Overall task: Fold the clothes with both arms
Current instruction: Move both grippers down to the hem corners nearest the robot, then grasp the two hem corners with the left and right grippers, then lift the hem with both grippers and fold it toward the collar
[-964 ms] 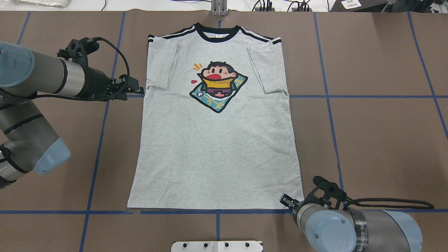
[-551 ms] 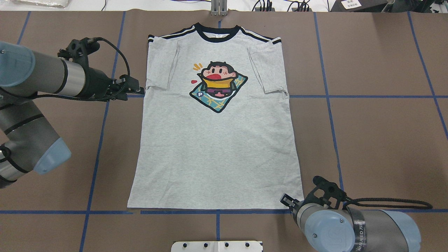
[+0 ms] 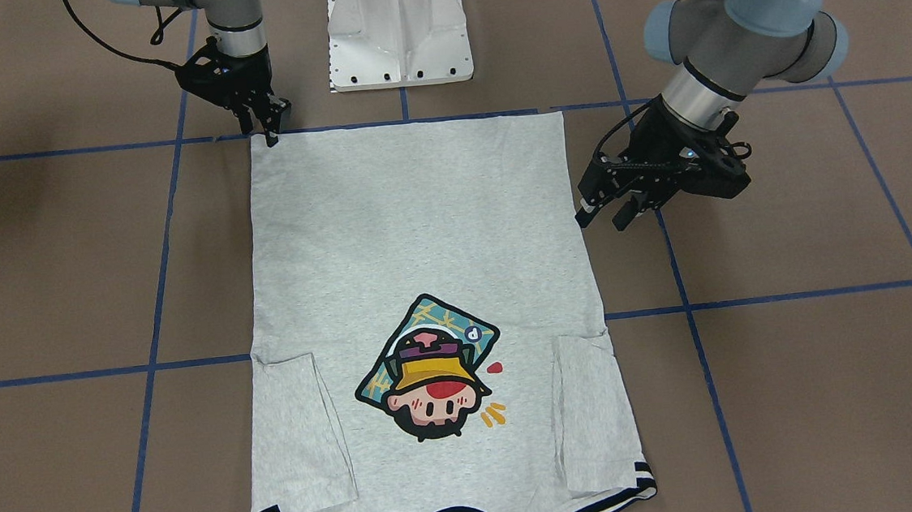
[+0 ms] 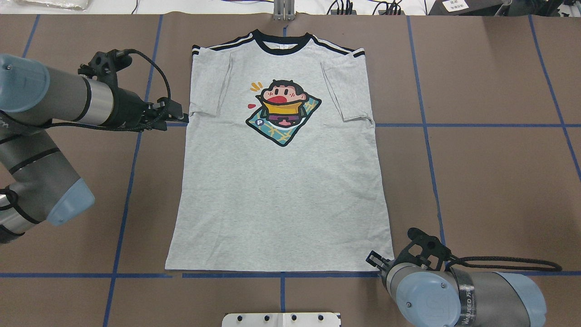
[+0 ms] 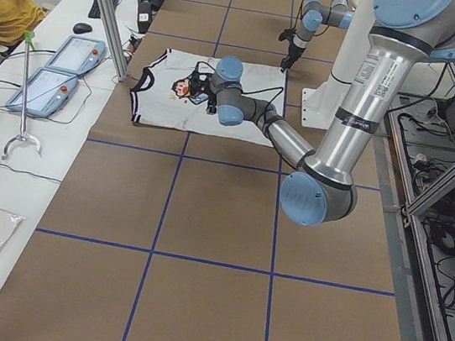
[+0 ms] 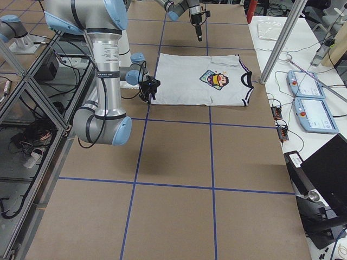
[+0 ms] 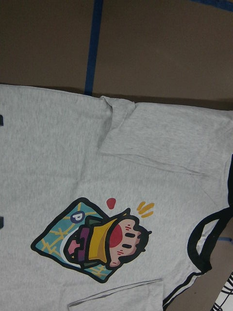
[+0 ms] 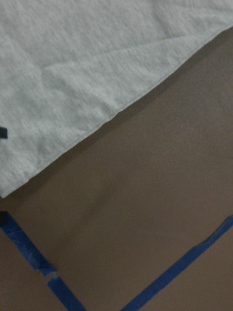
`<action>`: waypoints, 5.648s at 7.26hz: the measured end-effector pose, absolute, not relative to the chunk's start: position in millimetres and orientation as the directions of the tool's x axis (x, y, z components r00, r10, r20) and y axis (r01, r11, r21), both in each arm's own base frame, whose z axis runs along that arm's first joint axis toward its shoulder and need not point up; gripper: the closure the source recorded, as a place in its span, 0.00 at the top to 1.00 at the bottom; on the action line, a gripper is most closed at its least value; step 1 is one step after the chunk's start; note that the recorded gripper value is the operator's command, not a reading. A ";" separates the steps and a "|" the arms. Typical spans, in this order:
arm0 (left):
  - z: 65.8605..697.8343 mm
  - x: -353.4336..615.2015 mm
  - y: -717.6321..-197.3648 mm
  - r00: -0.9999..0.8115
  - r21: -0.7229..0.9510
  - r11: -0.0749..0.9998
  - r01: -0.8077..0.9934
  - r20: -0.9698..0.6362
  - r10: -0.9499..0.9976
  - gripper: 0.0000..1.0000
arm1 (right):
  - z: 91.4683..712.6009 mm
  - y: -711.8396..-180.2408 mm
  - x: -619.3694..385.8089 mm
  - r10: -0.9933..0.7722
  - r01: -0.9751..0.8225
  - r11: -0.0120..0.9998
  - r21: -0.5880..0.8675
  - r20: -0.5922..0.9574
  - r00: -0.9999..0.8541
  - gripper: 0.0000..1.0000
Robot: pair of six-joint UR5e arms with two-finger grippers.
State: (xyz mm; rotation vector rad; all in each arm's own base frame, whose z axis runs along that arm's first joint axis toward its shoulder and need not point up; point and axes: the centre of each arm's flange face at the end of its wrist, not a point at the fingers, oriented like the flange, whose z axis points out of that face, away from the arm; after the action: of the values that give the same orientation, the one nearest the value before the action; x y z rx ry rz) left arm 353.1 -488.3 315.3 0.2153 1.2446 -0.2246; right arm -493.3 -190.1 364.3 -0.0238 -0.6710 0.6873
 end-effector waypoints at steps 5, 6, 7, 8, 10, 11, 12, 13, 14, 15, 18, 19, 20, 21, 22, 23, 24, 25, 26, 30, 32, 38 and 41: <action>304.8 377.2 -462.9 0.269 -0.047 0.964 0.262 -0.956 -0.119 0.66 | 341.4 -199.7 -474.2 0.617 -0.560 0.771 -0.303 0.569 0.543 0.00; 302.3 399.3 -439.0 0.255 -0.103 0.961 0.258 -0.952 -0.171 0.66 | 338.8 -203.4 -470.1 0.625 -0.551 0.769 -0.324 0.561 0.542 0.00; 306.8 420.8 -406.3 0.259 -0.141 0.951 0.276 -0.942 -0.215 0.66 | 337.7 -206.4 -467.2 0.630 -0.546 0.767 -0.337 0.556 0.542 0.00; 312.9 430.2 -368.1 0.281 -0.160 0.943 0.292 -0.928 -0.244 0.66 | 336.8 -207.6 -466.0 0.632 -0.543 0.767 -0.343 0.554 0.542 0.00; 327.2 437.0 -302.3 0.374 -0.188 0.934 0.305 -0.878 -0.299 0.66 | 335.5 -207.1 -466.4 0.628 -0.537 0.770 -0.345 0.556 0.544 0.00; 334.8 444.2 -279.7 0.425 -0.199 0.930 0.308 -0.846 -0.322 0.65 | 335.4 -207.0 -466.8 0.628 -0.536 0.770 -0.345 0.556 0.545 0.00; 341.5 451.7 -264.0 0.466 -0.212 0.927 0.308 -0.816 -0.342 0.64 | 336.9 -207.1 -467.2 0.629 -0.538 0.770 -0.343 0.554 0.546 0.00; 347.2 457.9 -253.1 0.497 -0.220 0.926 0.306 -0.793 -0.352 0.61 | 339.0 -207.3 -467.6 0.629 -0.540 0.769 -0.341 0.551 0.548 0.00; 352.3 462.1 -246.4 0.520 -0.226 0.924 0.308 -0.773 -0.363 0.60 | 339.9 -207.6 -467.8 0.630 -0.542 0.769 -0.340 0.550 0.548 0.00; 356.2 464.3 -243.4 0.536 -0.234 0.920 0.315 -0.756 -0.376 0.59 | 340.4 -207.9 -467.5 0.631 -0.543 0.768 -0.340 0.549 0.548 0.00; 366.0 465.0 -240.3 0.570 -0.238 0.915 0.327 -0.722 -0.392 0.57 | 340.6 -208.0 -467.1 0.631 -0.544 0.767 -0.339 0.549 0.548 0.00; 368.6 466.0 -237.8 0.577 -0.239 0.916 0.323 -0.717 -0.391 0.57 | 340.4 -208.2 -467.1 0.631 -0.544 0.767 -0.339 0.550 0.547 0.00; 369.9 467.9 -234.1 0.582 -0.241 0.918 0.316 -0.715 -0.388 0.55 | 340.6 -208.2 -467.1 0.631 -0.544 0.767 -0.339 0.550 0.547 0.00; 370.7 470.1 -230.0 0.587 -0.244 0.920 0.308 -0.712 -0.385 0.53 | 340.9 -207.9 -467.3 0.631 -0.544 0.768 -0.339 0.549 0.548 0.00; 371.3 472.1 -225.6 0.591 -0.246 0.922 0.300 -0.711 -0.382 0.51 | 340.9 -207.7 -467.4 0.631 -0.544 0.768 -0.339 0.549 0.548 0.00; 371.9 473.1 -222.9 0.594 -0.247 0.923 0.294 -0.710 -0.379 0.49 | 340.7 -207.7 -467.6 0.631 -0.544 0.768 -0.339 0.549 0.548 0.00; 373.2 473.6 -221.9 0.597 -0.247 0.924 0.293 -0.708 -0.378 0.48 | 340.6 -207.7 -467.6 0.630 -0.544 0.768 -0.339 0.549 0.548 0.00; 375.1 474.1 -221.7 0.599 -0.247 0.924 0.293 -0.705 -0.379 0.48 | 340.8 -207.7 -467.6 0.631 -0.544 0.768 -0.339 0.549 0.548 0.00; 377.1 474.9 -221.7 0.602 -0.247 0.923 0.294 -0.702 -0.379 0.36 | 340.9 -208.0 -467.3 0.631 -0.544 0.768 -0.339 0.549 0.548 0.00; 373.7 473.1 -221.5 0.598 -0.248 0.924 0.291 -0.707 -0.378 0.00 | 340.1 -208.4 -466.3 0.631 -0.545 0.767 -0.339 0.550 0.546 0.00; 363.8 468.6 -220.7 0.583 -0.251 0.925 0.286 -0.720 -0.375 0.00 | 340.6 -209.2 -465.6 0.632 -0.546 0.766 -0.339 0.550 0.546 0.00; 282.4 420.7 -170.3 0.462 -0.373 0.900 0.226 -0.772 -0.436 0.00 | 325.1 -163.8 -432.0 0.588 -0.470 0.806 -0.360 0.574 0.570 0.00; 255.7 400.8 -190.7 0.398 -0.368 0.897 0.246 -0.805 -0.440 0.00 | 305.4 -195.1 -399.6 0.618 -0.513 0.776 -0.369 0.609 0.498 0.00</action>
State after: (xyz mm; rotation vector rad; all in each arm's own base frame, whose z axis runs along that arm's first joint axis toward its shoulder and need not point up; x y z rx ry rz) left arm 400.8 -190.7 255.7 -0.2023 1.0785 -0.4377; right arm -399.6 -195.1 305.4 -0.1459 -0.7951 0.6872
